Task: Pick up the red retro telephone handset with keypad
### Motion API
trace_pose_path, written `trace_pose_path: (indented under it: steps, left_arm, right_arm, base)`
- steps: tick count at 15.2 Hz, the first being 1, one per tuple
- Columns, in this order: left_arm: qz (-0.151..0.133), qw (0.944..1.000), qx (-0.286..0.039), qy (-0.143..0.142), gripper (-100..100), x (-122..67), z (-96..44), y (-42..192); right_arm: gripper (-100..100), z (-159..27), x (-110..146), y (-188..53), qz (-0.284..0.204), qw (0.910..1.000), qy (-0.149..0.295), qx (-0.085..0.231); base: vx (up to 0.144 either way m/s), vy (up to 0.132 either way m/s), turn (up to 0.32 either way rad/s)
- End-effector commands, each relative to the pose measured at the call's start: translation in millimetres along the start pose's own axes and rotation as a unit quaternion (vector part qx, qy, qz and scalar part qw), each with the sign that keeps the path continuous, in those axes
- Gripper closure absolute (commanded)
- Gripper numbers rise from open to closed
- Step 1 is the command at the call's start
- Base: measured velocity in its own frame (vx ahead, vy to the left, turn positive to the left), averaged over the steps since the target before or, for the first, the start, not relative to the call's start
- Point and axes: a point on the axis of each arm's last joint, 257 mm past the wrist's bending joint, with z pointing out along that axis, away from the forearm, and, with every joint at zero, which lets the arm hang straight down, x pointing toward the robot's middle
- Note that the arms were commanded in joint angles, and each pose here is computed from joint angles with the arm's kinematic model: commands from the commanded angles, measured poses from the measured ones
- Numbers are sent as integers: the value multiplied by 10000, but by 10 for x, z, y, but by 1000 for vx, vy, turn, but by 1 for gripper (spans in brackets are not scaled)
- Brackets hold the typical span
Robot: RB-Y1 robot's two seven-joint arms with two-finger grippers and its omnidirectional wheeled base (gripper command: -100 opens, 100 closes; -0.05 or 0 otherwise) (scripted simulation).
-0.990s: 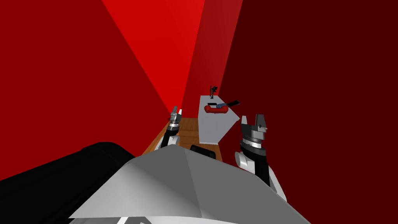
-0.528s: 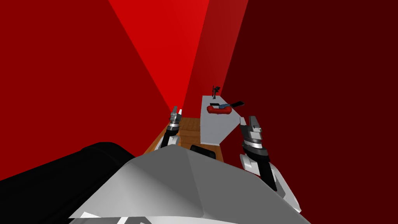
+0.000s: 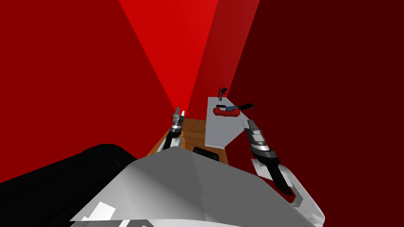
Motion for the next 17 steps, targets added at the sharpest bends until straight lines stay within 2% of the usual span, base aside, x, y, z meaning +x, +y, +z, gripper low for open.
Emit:
trace_pose_path:
  steps: [1, 6, 7, 9, 10, 12, 13, 15, 16, 17]
  left_arm:
    - [0, 10000, 0, 0, 0, 0, 0, 0]
    - [0, 10000, 0, 0, 0, 0, 0, 0]
    - [0, 10000, 0, 0, 0, 0, 0, 0]
    - [0, 10000, 0, 0, 0, 0, 0, 0]
    - [0, 10000, 0, 0, 0, 0, 0, 0]
    - [0, 10000, 0, 0, 0, 0, 0, 0]
    - [0, 10000, 0, 0, 0, 0, 0, 0]
    - [0, 10000, 0, 0, 0, 0, 0, 0]
    - [0, 10000, 0, 0, 0, 0, 0, 0]
    - [0, 10000, 0, 0, 0, 0, 0, 0]
  right_arm:
    - [-100, -50, 7, -116, -302, 9991, 295, 66]
    - [-100, -93, 13, -210, -653, 9951, 740, 96]
    - [-100, -141, -8, -309, -886, 9915, 945, 151]
    - [-100, -140, -4, -309, -946, 9898, 1059, 137]
    - [-100, -190, -37, -411, -1180, 9848, 1259, 193]
    - [-100, -189, -36, -410, -1248, 9823, 1383, 177]
    - [-100, -242, -79, -513, -1484, 9758, 1587, 234]
    - [-100, -239, -81, -512, -1554, 9727, 1711, 216]
    - [-100, -294, -136, -615, -1792, 9645, 1920, 274]
    - [-100, -291, -140, -614, -1838, 9621, 1999, 262]
  base:
    - [1, 48, 121]
    - [-1, 43, 69]
    - [5, 40, 108]
    - [0, 38, 61]
    - [-5, 45, 96]
    - [-4, 43, 68]
    - [2, 39, 116]
    - [2, 44, 75]
    - [3, 47, 99]
    - [2, 54, 121]
